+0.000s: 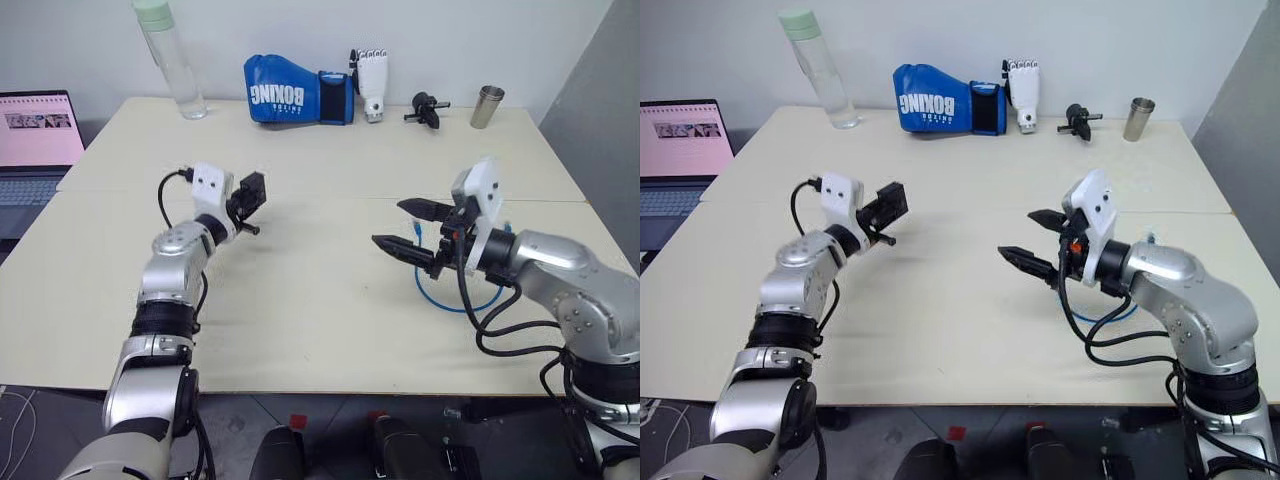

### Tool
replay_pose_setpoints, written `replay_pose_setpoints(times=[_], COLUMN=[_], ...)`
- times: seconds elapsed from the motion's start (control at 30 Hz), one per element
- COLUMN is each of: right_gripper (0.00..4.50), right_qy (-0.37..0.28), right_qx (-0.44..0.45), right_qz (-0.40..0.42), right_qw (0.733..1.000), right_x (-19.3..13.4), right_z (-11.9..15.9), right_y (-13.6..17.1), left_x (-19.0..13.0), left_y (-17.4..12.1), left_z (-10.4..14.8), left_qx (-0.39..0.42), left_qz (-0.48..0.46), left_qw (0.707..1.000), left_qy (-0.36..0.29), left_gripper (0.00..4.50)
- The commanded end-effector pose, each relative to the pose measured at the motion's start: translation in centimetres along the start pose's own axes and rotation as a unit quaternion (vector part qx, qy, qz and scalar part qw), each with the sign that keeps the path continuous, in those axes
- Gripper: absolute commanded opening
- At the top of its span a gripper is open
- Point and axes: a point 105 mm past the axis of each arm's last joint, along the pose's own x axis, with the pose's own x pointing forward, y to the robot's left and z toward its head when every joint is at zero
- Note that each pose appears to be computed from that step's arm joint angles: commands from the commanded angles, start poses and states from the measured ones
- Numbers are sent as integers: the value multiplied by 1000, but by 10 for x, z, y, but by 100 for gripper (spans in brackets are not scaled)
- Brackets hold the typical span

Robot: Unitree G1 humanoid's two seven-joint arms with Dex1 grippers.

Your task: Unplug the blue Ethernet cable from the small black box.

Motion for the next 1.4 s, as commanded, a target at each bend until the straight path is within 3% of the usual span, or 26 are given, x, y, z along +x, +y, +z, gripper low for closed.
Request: replay_pose_setpoints(times=[0.03,0.23,0.3,0.5,0.77,0.9,1.07,1.2,1.4], right_gripper=[435,435,436,436,436,436,436,436,436], right_qy=[-11,-3,-2,2,6,11,26,77,92], right_qx=[-29,-29,-32,-36,-33,-27,10,27,34], right_qz=[-20,-24,-26,-27,-27,-32,-36,-46,-62], right_qw=[999,999,999,999,999,999,999,996,993], right_x=[2,3,4,4,-5,-16,-44,-74,-79], right_z=[-8,-17,-16,-17,-13,-7,4,-2,-9], right_y=[1,-1,-2,-3,-5,-9,-22,-35,-40], left_x=[2,10,11,12,3,-11,-46,-82,-97], left_y=[13,10,10,12,19,25,27,23,35], left_z=[-5,-23,-28,-34,-6,16,41,62,61], left_qx=[14,0,-7,-30,-6,25,72,118,106], left_qz=[59,62,65,62,13,-26,-118,-212,-217], left_qw=[998,998,998,998,1000,999,990,968,966], left_qy=[-24,-16,-10,-6,-25,-25,25,62,89], left_gripper=[80,80,150,266,449,449,449,449,449])
